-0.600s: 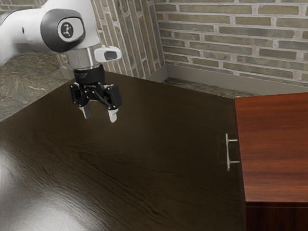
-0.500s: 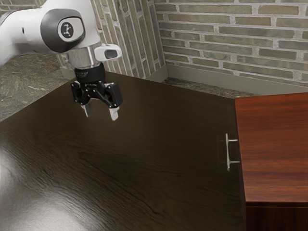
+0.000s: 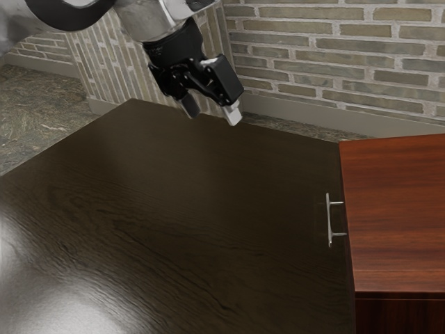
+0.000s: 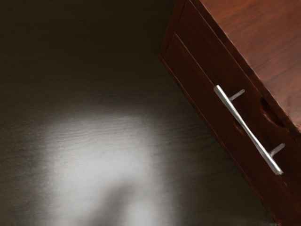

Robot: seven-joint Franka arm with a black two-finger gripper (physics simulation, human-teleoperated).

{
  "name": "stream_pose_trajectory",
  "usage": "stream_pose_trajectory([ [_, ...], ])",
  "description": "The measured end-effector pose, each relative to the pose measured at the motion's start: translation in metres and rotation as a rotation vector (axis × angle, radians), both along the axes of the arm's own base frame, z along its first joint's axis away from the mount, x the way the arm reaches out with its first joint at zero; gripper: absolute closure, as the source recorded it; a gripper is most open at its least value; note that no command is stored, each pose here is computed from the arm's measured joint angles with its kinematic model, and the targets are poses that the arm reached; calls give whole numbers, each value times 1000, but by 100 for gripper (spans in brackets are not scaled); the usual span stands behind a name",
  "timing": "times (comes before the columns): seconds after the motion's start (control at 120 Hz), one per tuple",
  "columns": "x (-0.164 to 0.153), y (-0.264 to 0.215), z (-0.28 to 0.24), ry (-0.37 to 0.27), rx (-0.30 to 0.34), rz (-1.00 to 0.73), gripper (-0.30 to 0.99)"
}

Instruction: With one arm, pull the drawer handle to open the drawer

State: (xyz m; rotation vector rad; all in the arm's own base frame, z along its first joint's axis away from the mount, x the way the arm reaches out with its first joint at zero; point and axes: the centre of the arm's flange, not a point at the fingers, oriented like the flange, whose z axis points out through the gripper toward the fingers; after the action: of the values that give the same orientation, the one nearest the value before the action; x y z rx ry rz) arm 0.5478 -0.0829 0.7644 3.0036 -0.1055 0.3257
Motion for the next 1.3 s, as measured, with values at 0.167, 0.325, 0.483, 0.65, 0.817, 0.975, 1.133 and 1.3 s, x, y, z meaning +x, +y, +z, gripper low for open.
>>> stream_pose_trajectory([
  [0.167,34,-3,-43,68,-49,169,0],
  [0.325,50,-20,-83,143,-71,299,0],
  [0.483,56,-49,-103,168,-86,398,0],
  [0.65,68,-48,-125,189,-92,531,0],
  [0.817,71,-54,-139,194,-105,627,0],
  [0.975,72,-56,-144,190,-126,701,0],
  [1.133,70,-64,-156,203,-132,752,0],
  [1.3,70,-74,-165,208,-139,786,0],
])
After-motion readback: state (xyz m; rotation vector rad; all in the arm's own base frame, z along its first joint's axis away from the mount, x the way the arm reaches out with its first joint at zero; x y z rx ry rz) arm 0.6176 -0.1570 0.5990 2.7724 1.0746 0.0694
